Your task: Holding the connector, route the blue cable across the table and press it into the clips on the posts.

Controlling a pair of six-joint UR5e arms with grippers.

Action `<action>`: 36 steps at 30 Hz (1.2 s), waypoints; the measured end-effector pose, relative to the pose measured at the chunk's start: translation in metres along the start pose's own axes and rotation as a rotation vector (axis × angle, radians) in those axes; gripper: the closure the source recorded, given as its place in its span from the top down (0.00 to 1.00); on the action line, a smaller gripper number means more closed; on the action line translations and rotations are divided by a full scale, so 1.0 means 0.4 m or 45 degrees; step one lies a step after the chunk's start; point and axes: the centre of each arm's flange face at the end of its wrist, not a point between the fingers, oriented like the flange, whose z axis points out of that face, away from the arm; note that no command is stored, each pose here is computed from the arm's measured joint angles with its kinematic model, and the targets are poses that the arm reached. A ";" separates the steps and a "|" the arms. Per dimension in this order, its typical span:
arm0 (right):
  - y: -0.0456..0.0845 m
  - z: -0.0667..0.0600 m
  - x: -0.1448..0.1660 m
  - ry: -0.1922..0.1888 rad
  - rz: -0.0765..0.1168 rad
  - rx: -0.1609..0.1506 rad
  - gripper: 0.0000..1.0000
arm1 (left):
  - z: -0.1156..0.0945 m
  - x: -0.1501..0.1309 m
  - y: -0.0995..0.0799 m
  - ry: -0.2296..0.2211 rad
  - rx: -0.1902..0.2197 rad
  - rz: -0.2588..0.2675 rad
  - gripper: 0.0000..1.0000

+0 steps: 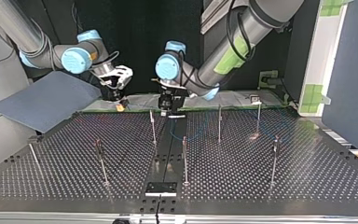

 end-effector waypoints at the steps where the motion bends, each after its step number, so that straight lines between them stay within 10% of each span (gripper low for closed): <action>1: 0.004 0.000 0.001 0.000 0.001 0.000 0.00 | 0.001 -0.001 0.002 0.002 0.001 -0.001 0.00; 36: 0.117 0.108 0.067 0.058 0.028 -0.035 0.00 | 0.184 -0.091 0.106 -0.024 0.018 -0.056 0.00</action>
